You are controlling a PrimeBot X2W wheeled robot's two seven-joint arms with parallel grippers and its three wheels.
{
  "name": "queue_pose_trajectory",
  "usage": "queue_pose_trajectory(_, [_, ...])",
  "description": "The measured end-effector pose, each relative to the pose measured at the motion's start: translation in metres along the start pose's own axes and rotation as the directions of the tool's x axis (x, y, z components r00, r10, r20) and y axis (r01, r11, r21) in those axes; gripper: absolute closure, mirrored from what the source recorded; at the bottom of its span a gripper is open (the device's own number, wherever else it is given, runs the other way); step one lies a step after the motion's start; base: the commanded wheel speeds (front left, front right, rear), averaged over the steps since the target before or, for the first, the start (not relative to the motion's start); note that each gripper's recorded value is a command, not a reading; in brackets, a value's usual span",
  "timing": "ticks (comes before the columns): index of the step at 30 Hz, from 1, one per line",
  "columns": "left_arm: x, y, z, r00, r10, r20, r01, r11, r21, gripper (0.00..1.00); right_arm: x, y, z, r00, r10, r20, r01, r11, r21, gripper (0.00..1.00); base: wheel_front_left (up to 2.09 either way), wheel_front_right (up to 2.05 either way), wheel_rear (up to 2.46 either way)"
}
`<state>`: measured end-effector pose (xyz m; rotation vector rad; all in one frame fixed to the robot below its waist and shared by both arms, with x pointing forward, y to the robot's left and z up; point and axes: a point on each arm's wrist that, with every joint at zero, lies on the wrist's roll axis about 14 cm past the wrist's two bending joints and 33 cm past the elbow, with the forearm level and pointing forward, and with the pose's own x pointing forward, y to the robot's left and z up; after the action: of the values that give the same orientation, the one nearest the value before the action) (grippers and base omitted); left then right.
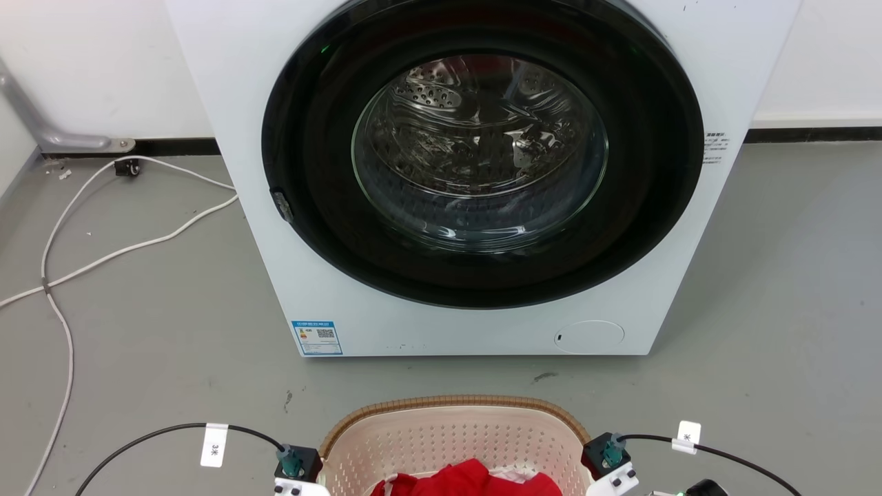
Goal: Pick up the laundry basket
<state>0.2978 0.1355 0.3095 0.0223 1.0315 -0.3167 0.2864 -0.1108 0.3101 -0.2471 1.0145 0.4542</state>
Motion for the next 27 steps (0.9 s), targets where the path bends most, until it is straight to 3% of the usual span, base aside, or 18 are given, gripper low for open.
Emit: queue_pose_trajectory(27, [-0.002,-0.0002,-0.0073,1.0,-0.011,-0.001,0.011,1.0,0.002,1.0,-0.0024,0.0058,-0.0079,1.0,0.022,-0.008,-0.022,1.0,0.003,1.0,0.0,0.0,0.0])
